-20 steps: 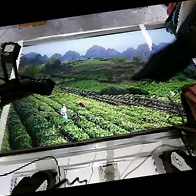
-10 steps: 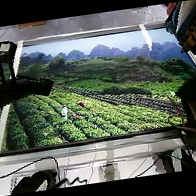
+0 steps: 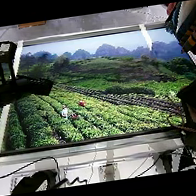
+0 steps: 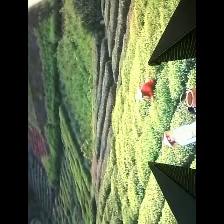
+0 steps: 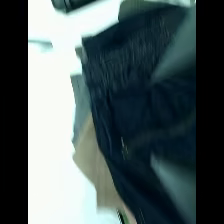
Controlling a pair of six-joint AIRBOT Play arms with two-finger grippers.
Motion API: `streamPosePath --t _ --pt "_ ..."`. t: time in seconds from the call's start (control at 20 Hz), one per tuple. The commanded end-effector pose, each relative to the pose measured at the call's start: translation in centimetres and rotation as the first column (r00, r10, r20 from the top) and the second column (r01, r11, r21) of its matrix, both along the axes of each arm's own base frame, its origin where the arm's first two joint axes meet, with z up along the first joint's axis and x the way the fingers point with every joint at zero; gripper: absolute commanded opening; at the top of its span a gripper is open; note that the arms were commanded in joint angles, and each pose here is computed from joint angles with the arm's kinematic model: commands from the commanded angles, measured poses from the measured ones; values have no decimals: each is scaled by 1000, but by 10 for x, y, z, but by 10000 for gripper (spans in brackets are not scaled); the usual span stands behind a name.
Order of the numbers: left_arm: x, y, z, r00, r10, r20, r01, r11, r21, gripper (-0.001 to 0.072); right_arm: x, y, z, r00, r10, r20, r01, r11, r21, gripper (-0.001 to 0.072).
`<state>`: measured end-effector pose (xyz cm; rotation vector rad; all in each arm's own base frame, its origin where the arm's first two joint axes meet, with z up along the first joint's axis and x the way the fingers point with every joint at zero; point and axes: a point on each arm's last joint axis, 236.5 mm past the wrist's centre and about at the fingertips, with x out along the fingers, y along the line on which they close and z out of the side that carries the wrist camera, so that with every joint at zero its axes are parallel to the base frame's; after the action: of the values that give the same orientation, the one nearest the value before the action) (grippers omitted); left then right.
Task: Fold the clothes and pants, and hang the long-sleeved shirts on hangers.
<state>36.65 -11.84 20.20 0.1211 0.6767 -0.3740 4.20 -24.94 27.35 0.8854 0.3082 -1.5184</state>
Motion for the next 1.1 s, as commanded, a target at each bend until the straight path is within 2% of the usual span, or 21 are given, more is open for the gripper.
streamPosePath --t 0.0,0.05,0.1,0.15,0.2,0.25,0.3,0.35,0.45,0.55,0.75,1.05 --pt "0 0 1 1000 1 2 -1 1000 0 698 113 17 31 872 411 266 -391 912 -127 198" --pt "0 0 1 1000 0 2 0 1000 0 697 157 40 54 737 600 310 -554 800 -232 141" --pt "0 0 1 1000 1 2 -1 1000 0 697 188 70 73 593 743 312 -671 669 -319 135" --pt "0 0 1 1000 1 2 -1 1000 0 698 212 105 87 436 857 275 -765 514 -389 42" --pt "0 0 1 1000 1 2 -1 1000 0 697 225 133 89 317 926 207 -829 376 -414 35" --pt "0 0 1 1000 1 2 -1 1000 0 698 233 158 79 217 970 112 -886 244 -395 35" --pt "0 0 1 1000 0 2 0 1000 0 697 233 169 60 170 985 11 -930 164 -328 34" --pt "0 0 1 1000 1 2 -1 1000 0 697 229 168 40 163 984 -77 -960 140 -243 34" --pt "0 0 1 1000 1 2 -1 1000 0 698 213 156 5 152 958 -245 -988 139 -70 34" --pt "0 0 1 1000 1 2 -1 1000 0 697 203 152 -16 111 944 -312 -990 131 45 35" --pt "0 0 1 1000 1 2 -1 1000 0 698 207 159 -19 85 954 -289 -993 105 54 35" --pt "0 0 1 1000 1 2 -1 1000 0 698 207 159 -19 86 953 -290 -993 105 54 35"
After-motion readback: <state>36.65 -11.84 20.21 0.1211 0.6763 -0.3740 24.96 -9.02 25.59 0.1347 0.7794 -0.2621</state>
